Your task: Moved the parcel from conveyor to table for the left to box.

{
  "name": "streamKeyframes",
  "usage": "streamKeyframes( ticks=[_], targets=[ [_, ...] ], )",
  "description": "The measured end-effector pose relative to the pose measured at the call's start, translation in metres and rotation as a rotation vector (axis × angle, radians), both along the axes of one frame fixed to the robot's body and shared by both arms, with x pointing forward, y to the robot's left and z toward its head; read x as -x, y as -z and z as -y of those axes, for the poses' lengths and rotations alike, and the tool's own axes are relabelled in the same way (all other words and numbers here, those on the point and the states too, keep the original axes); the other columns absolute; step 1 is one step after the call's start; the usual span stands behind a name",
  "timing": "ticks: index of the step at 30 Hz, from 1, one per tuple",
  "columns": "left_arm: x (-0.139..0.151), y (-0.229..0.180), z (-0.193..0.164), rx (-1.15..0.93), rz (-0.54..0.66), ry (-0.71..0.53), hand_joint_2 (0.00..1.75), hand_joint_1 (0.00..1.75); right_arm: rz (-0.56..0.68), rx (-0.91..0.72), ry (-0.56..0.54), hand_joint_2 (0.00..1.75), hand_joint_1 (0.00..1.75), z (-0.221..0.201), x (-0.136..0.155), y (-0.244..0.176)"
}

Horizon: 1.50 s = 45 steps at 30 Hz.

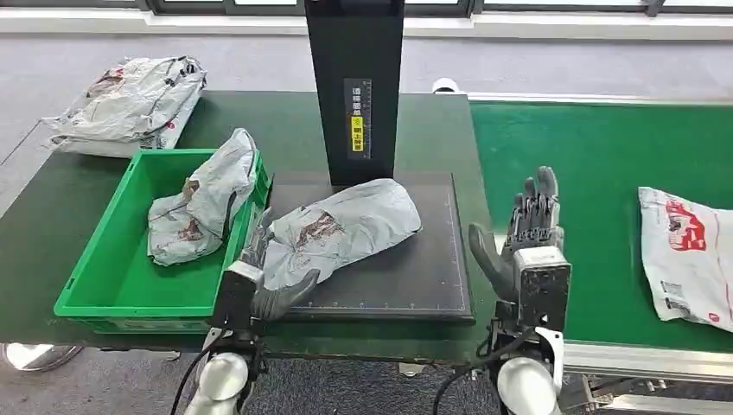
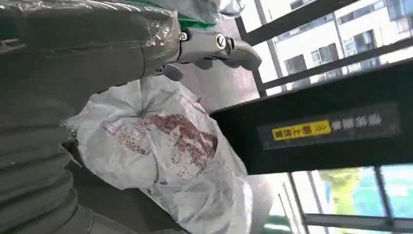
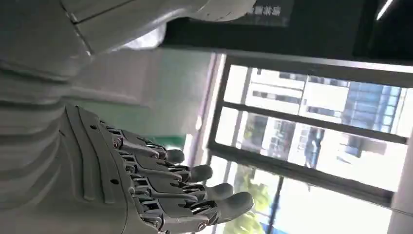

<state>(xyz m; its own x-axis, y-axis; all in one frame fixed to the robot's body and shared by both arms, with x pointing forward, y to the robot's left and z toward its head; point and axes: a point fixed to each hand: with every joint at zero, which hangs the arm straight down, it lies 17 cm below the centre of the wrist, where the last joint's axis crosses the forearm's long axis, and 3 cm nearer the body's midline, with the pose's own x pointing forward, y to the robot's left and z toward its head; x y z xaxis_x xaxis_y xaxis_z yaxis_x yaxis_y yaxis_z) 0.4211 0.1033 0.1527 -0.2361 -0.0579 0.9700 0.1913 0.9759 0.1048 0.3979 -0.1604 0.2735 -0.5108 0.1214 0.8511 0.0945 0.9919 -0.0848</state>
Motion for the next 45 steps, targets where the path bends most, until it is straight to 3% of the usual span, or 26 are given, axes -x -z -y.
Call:
streamKeyframes(
  ticks=[3,9,14,15,16,17,29,39,45],
  targets=[
    [-0.009,0.014,0.032,-0.223,-0.011,0.086,1.75,0.00,-0.085,-0.033,-0.044,1.75,0.00,-0.005,0.006,0.025],
    [-0.022,0.044,0.075,-0.561,-0.022,0.218,1.75,0.00,-0.142,-0.041,-0.101,1.75,0.00,-0.020,0.008,0.044],
    [-0.041,0.056,0.092,-0.724,-0.020,0.280,1.75,0.00,-0.159,-0.043,-0.121,1.75,0.00,-0.029,0.007,0.048],
    [-0.043,0.062,0.097,-0.764,-0.025,0.307,1.75,0.26,-0.164,-0.043,-0.128,1.75,0.00,-0.031,0.007,0.049],
    [-0.045,0.068,0.100,-0.799,-0.034,0.332,1.75,1.59,-0.171,-0.042,-0.137,1.75,0.00,-0.034,0.007,0.050],
    [-0.048,0.071,0.103,-0.835,-0.042,0.358,1.75,1.75,-0.174,-0.042,-0.144,1.75,0.00,-0.036,0.006,0.050],
    [-0.061,0.112,0.110,-1.118,-0.186,0.572,1.75,1.75,-0.172,-0.112,-0.057,1.75,0.00,-0.019,-0.002,0.036],
    [-0.070,0.129,0.080,-1.251,-0.248,0.570,1.75,1.75,-0.151,-0.160,-0.050,1.75,0.00,-0.010,0.016,0.038],
    [-0.081,0.130,0.067,-1.324,-0.209,0.506,1.75,1.75,-0.142,-0.160,-0.064,1.75,0.00,-0.009,0.025,0.039]
  ],
)
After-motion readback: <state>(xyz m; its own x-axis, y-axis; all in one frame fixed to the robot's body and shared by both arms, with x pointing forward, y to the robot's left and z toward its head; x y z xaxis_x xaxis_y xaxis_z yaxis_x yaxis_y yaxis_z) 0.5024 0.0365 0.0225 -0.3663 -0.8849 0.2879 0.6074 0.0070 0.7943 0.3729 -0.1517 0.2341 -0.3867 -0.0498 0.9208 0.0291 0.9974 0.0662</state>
